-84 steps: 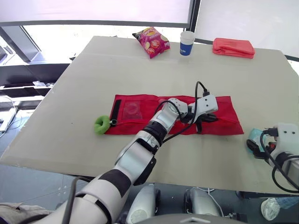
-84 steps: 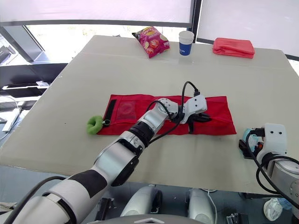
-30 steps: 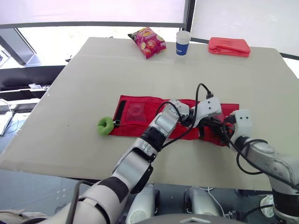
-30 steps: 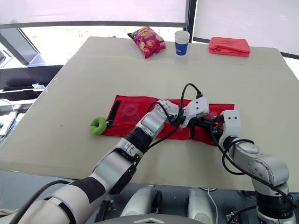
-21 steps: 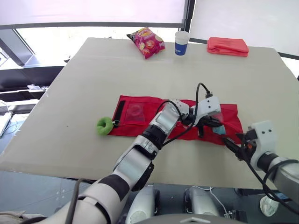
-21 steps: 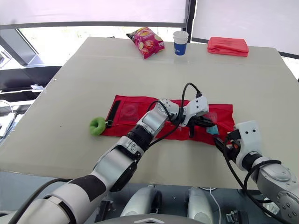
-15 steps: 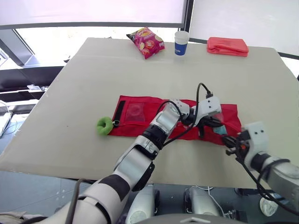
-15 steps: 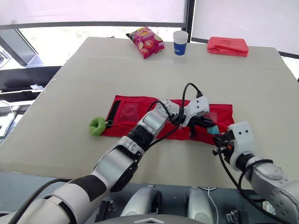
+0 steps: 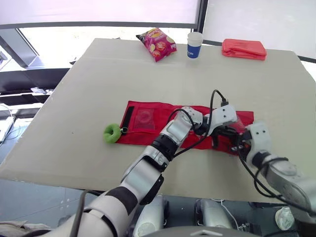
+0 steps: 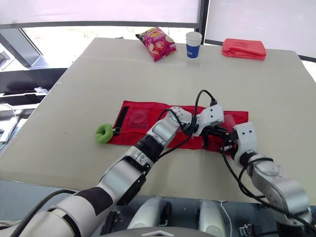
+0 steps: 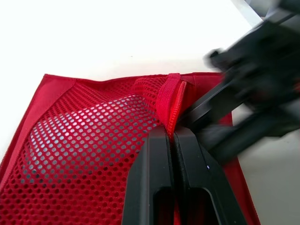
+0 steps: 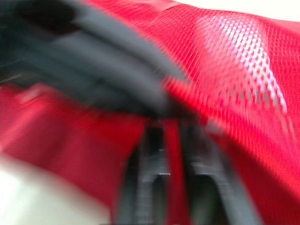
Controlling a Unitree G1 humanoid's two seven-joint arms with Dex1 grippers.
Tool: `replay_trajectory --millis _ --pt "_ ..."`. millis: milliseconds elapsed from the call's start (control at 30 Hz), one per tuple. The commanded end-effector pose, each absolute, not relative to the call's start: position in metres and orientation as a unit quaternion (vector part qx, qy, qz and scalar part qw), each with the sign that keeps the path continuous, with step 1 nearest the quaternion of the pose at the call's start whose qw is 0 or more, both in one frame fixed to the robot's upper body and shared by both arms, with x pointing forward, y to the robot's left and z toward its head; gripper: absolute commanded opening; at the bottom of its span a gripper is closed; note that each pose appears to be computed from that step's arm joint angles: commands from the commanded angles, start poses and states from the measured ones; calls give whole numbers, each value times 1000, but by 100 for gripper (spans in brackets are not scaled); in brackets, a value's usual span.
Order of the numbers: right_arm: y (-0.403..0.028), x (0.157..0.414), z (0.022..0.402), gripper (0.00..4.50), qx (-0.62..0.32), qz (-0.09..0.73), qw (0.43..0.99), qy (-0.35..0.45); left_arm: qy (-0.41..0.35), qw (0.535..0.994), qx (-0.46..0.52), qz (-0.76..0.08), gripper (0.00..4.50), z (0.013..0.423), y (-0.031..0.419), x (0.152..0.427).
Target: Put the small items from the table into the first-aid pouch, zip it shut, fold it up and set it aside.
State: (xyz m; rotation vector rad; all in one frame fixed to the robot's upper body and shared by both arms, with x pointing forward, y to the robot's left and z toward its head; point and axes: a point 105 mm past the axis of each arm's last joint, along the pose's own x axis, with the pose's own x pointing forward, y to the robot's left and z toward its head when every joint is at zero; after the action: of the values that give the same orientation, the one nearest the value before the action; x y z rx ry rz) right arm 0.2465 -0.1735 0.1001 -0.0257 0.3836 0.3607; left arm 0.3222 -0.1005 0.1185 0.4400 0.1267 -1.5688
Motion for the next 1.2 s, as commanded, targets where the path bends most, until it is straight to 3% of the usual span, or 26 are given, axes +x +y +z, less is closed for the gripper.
replay_trajectory --millis 33,167,267,300,467,533,700,933,1200 --pt "-172 222 134 242 -7 212 965 151 27 686 141 -714 98 143 -103 315" --pt "-188 210 151 447 9 201 970 139 31 703 79 -706 294 157 -75 320" --pt "-202 208 158 450 18 187 972 142 15 709 30 -705 428 172 -39 315" --pt "-207 209 159 450 20 182 972 145 13 712 18 -702 446 175 -25 313" --pt "-233 225 161 450 36 153 973 172 12 741 16 -671 446 181 35 296" --pt "-240 234 155 450 53 148 967 200 -23 743 20 -668 446 184 59 284" --pt "-248 259 131 450 103 140 948 267 23 717 -8 -696 446 187 109 245" --pt "-242 293 115 450 194 144 926 291 51 742 -7 -668 446 183 133 235" --pt "-216 289 105 450 224 215 888 340 53 742 -3 -668 446 178 128 228"
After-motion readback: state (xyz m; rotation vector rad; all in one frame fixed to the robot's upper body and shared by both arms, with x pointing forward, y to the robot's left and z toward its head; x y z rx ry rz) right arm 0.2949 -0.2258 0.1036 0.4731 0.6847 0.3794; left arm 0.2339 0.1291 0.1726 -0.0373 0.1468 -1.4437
